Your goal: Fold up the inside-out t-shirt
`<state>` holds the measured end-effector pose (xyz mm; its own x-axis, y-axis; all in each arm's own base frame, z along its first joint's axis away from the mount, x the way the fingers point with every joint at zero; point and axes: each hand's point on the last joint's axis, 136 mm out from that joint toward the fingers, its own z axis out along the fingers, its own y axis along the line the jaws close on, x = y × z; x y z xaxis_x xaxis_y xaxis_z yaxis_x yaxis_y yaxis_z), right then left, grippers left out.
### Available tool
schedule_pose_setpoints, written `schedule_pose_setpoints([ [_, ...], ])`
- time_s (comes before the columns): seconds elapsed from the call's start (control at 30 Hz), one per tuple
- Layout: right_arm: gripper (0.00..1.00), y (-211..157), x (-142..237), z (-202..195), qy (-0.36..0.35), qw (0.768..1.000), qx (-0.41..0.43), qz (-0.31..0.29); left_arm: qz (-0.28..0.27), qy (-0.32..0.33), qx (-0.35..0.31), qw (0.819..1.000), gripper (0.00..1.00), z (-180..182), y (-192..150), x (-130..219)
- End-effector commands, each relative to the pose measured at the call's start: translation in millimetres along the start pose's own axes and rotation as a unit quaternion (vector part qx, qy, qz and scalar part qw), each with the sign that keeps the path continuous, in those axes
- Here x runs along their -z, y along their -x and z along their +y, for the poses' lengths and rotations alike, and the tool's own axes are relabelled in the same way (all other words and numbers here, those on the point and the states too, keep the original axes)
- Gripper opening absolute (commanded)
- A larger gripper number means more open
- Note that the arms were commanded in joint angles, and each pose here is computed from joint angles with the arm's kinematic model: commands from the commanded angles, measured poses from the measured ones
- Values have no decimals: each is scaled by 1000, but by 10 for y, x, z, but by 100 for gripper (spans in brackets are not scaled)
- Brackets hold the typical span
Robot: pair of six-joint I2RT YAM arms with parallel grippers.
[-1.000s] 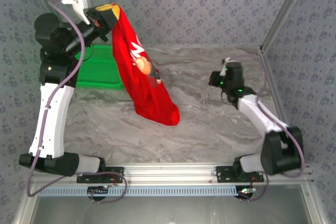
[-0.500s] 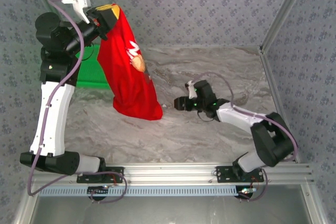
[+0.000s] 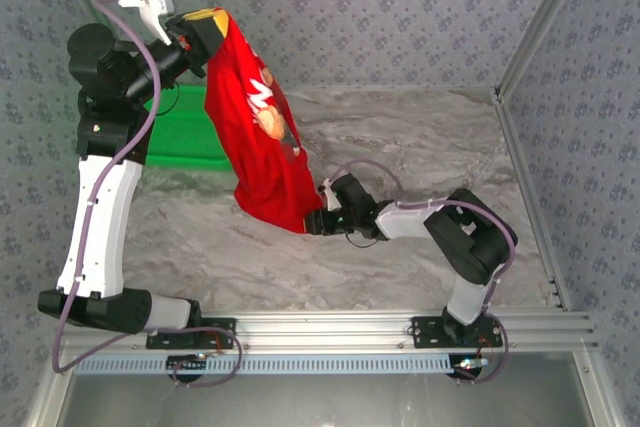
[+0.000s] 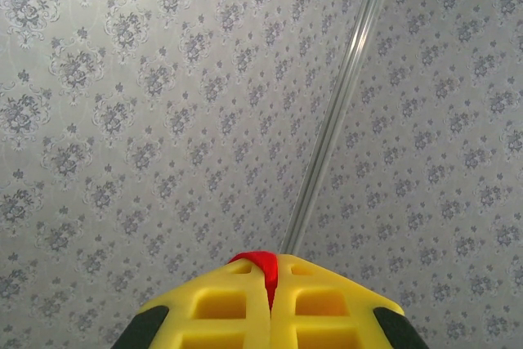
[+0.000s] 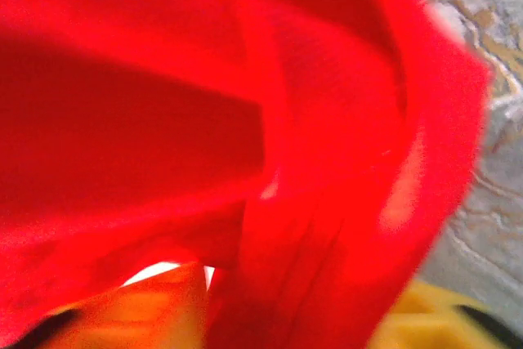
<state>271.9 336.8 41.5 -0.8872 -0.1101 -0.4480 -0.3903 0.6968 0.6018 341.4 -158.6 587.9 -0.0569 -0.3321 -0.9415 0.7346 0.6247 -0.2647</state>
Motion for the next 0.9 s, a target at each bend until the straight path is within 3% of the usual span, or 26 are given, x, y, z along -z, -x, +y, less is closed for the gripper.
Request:
schedule_pose_setpoints([
  [0.0, 20, 228, 176, -151, -36, 999, 1, -32, -24, 5, -28, 999, 0, -71, 156, 85],
  [0.13, 4, 679, 953, -313, -88, 991, 40, -93, -28, 64, -33, 997, 0, 94, 204, 155],
  [0.27, 1, 1047, 1951, -708, -205, 964, 38, -167, -48, 130, -35, 990, 0, 303, 347, 357],
  [0.4, 1, 1051, 2620, -1289, -348, 919, -12, -184, -81, 174, -30, 981, 0, 439, 558, 627],
  [0.63, 22, 911, 3181, -2200, -451, 858, -138, -205, -106, 152, -10, 983, 0, 362, 753, 745],
  [0.8, 32, 990, 3176, -2358, -440, 858, -164, -208, -77, 97, 27, 992, 0, 363, 564, 456],
  [0.87, 36, 1063, 3030, -2248, -412, 875, -143, -210, -59, 89, 26, 994, 0, 345, 455, 342],
])
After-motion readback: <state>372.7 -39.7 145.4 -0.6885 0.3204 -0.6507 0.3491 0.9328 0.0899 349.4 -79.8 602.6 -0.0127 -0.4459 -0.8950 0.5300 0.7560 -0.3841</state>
